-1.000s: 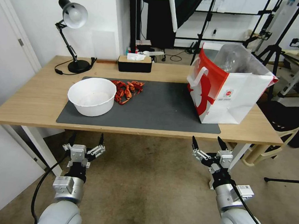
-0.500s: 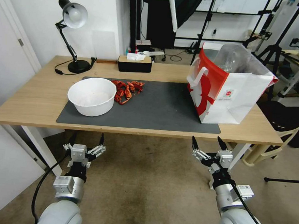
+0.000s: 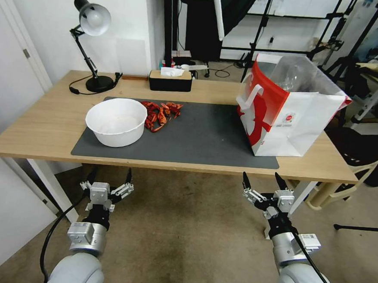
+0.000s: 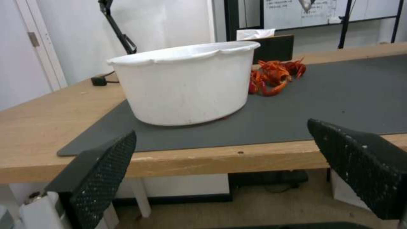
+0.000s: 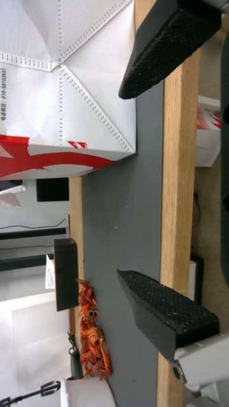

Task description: Close the takeout container lid, then place the container into the takeout bag.

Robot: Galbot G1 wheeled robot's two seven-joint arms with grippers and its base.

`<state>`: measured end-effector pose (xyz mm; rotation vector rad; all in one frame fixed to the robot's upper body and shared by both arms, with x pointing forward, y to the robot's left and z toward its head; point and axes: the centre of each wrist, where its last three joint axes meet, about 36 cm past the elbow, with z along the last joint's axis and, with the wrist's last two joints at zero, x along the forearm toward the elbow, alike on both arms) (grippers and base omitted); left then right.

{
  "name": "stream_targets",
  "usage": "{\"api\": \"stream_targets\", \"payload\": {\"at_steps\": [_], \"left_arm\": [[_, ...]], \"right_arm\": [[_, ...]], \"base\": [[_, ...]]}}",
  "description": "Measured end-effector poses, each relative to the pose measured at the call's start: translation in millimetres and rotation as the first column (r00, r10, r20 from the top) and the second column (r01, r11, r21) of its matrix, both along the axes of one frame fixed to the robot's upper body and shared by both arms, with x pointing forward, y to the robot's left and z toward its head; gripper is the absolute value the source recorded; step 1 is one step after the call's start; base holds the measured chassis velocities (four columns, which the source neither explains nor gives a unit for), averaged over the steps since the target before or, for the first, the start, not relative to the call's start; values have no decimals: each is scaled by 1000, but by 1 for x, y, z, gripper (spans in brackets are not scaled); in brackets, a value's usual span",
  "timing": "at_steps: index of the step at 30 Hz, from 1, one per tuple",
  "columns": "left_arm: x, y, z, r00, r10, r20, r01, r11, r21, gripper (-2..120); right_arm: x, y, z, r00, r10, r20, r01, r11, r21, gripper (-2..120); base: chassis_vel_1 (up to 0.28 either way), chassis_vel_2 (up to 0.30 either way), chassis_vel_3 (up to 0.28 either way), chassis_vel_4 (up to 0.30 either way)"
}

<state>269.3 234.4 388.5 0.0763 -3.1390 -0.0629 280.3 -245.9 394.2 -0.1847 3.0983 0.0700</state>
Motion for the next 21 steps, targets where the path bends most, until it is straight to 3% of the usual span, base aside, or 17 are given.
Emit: {"api": "stream_targets", "payload": {"at_steps": [21], "left_arm": [[0,0,0,1000,0,-1,0,1000,0,100]], "right_arm": [[0,0,0,1000,0,1,0,1000,0,100]], "base": [[0,0,0,0]]}}
